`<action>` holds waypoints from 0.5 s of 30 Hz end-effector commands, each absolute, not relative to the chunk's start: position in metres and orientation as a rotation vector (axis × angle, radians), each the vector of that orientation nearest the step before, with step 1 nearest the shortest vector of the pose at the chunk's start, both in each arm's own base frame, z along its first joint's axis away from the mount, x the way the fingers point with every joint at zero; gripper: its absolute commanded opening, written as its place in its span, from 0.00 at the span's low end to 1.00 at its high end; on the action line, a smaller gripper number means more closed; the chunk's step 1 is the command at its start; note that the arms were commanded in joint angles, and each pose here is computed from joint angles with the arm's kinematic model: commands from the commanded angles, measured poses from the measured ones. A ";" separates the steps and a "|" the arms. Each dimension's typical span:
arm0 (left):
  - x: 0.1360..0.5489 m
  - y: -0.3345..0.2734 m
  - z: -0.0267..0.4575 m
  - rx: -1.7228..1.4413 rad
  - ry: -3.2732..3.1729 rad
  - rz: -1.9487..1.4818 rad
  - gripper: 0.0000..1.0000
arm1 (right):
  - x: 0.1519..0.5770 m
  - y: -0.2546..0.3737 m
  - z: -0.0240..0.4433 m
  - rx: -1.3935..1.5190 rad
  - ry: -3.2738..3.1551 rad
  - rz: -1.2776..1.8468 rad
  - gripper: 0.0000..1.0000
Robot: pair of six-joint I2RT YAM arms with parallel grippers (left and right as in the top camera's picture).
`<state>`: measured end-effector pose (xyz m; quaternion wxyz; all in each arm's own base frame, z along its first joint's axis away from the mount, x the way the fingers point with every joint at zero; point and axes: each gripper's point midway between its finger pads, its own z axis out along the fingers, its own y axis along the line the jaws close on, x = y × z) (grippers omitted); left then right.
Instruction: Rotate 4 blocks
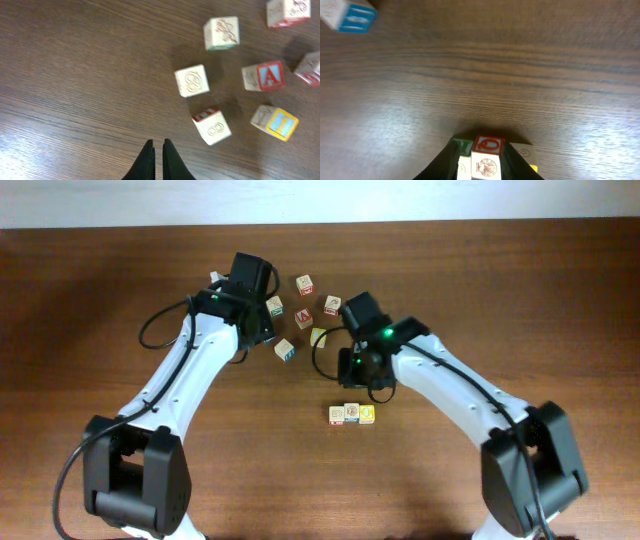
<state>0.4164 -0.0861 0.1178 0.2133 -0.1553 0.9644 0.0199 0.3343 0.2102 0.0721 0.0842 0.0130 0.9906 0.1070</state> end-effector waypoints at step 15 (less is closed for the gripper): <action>0.411 -0.081 0.112 -0.444 2.698 0.091 0.08 | 0.302 0.204 0.029 0.161 3.154 0.185 0.29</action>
